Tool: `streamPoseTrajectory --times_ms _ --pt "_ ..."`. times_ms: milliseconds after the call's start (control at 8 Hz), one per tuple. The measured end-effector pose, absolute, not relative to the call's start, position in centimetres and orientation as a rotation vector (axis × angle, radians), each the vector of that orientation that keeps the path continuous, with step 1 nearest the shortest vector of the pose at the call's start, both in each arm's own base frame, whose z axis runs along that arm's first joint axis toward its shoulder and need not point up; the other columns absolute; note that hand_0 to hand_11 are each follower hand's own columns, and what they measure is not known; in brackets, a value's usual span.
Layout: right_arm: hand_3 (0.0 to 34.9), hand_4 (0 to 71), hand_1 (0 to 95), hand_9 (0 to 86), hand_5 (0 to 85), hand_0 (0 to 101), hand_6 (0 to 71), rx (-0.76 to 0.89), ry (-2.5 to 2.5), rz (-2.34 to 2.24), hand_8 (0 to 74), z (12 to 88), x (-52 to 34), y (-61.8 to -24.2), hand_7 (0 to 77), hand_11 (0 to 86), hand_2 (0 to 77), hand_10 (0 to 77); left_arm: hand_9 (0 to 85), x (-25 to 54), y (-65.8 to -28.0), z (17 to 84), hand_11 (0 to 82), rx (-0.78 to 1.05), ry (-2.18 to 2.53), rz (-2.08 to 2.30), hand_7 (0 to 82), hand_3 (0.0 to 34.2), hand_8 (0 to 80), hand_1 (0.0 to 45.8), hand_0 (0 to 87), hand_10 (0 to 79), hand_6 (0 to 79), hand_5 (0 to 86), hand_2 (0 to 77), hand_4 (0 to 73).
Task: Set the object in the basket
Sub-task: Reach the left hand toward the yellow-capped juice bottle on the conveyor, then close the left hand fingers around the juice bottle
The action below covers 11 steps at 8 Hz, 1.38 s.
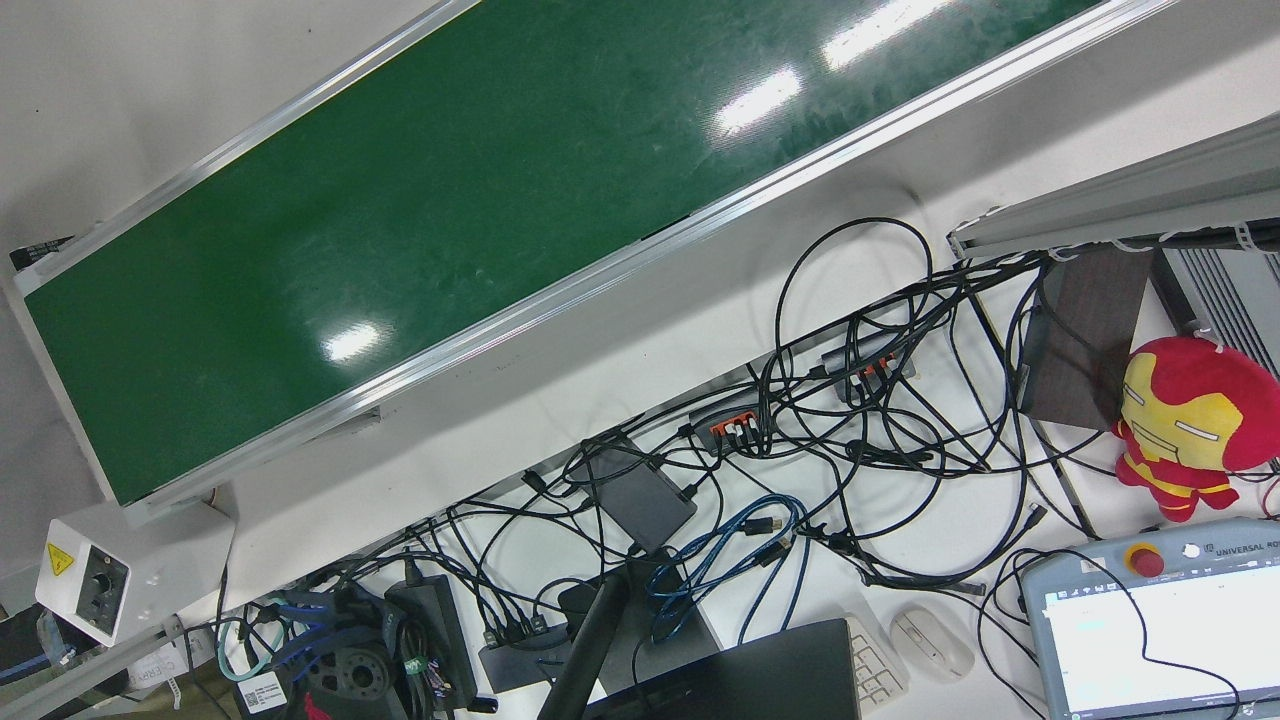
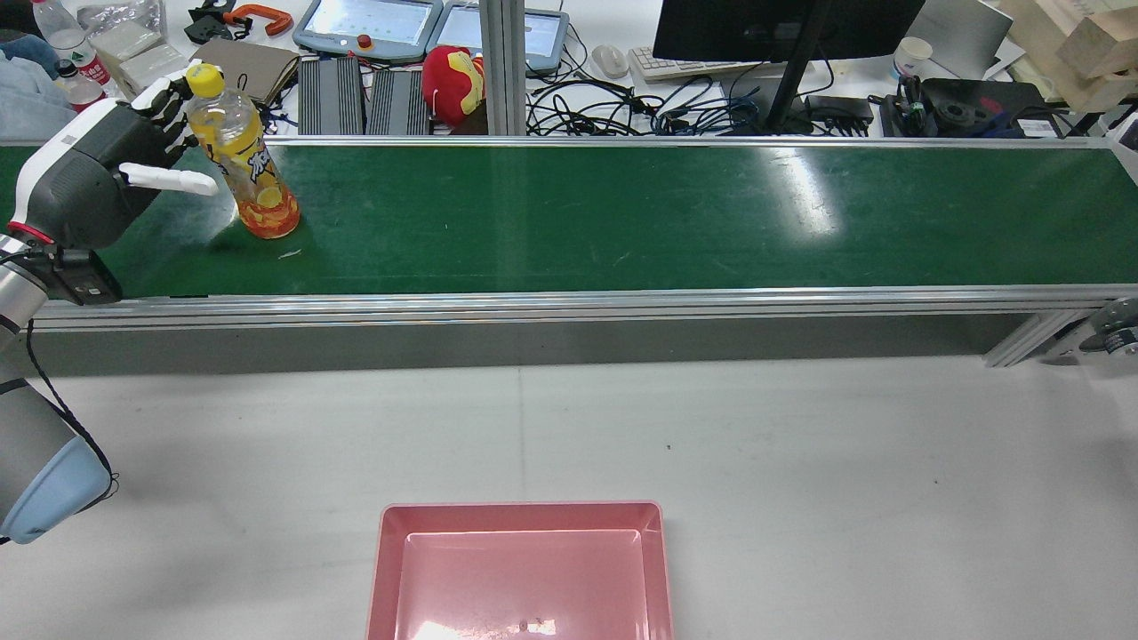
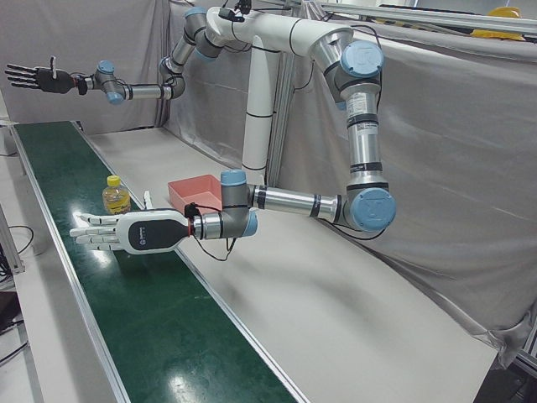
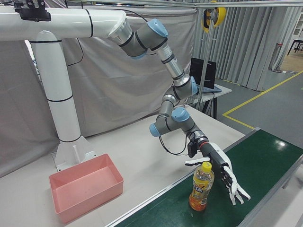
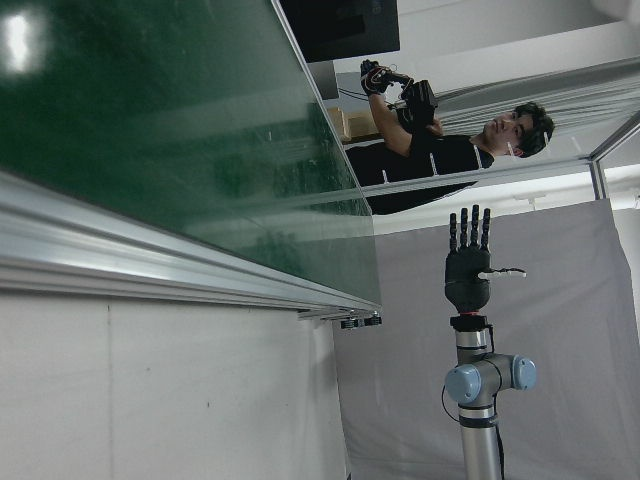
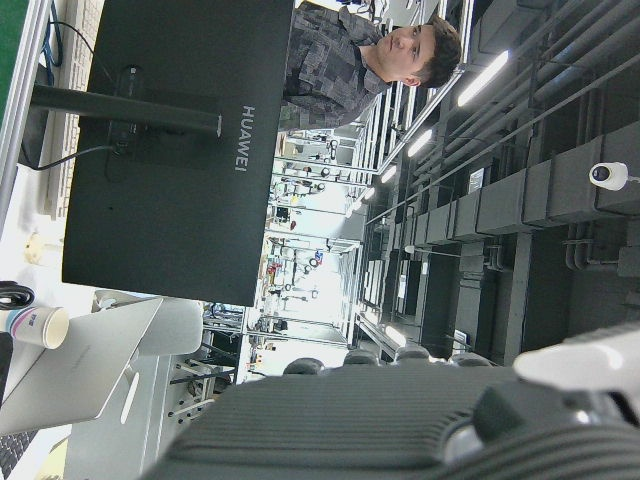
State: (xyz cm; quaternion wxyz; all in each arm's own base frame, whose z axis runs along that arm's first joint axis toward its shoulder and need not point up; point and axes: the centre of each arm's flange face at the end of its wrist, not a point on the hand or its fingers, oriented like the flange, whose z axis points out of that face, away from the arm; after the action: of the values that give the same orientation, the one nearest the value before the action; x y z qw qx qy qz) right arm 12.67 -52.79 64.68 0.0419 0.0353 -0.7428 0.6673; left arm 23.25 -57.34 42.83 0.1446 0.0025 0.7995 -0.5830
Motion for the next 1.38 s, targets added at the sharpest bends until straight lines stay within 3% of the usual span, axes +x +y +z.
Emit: streamPoseTrajectory --times_ms 750,1000,1125,1250,1375 --pt "0.2 0.0 0.0 0.0 0.0 0 0.0 0.108 -2.274 2.042 0.0 64.7 12.7 -52.8 0.5 0.0 0.5 0.0 10.4 25.2 -57.5 40.4 16.4 -0.026 2.309 -1.658 0.5 0.1 7.1 12.0 53.4 9.8 0.5 28.4 0.5 8.2" --pt "0.3 0.0 0.0 0.0 0.0 0 0.0 0.108 -2.273 2.042 0.0 64.7 12.7 -52.8 0.5 0.0 0.5 0.0 11.4 25.4 -57.6 39.4 18.0 -0.023 2.299 -1.663 0.5 0.0 8.2 14.7 55.0 11.4 0.5 32.7 0.5 12.5" --pt "0.2 0.0 0.0 0.0 0.0 0 0.0 0.109 -2.273 2.042 0.0 64.7 12.7 -52.8 0.5 0.0 0.5 0.0 16.9 25.7 -57.8 38.2 25.6 -0.018 2.276 -1.674 3.8 0.0 12.5 18.5 57.3 17.4 4.4 39.8 0.5 23.5" --pt "0.2 0.0 0.0 0.0 0.0 0 0.0 0.109 -2.274 2.041 0.0 64.6 12.7 -52.8 0.5 0.0 0.5 0.0 26.7 26.2 -57.9 36.2 40.9 -0.012 2.242 -1.69 14.2 0.0 21.3 21.8 59.2 29.5 14.2 50.7 12.5 31.1" --pt "0.2 0.0 0.0 0.0 0.0 0 0.0 0.109 -2.274 2.041 0.0 64.6 12.7 -52.8 0.5 0.0 0.5 0.0 26.7 26.5 -58.1 34.4 40.9 -0.005 2.215 -1.704 14.2 0.0 21.3 21.8 59.2 29.5 14.2 50.7 12.5 31.1"
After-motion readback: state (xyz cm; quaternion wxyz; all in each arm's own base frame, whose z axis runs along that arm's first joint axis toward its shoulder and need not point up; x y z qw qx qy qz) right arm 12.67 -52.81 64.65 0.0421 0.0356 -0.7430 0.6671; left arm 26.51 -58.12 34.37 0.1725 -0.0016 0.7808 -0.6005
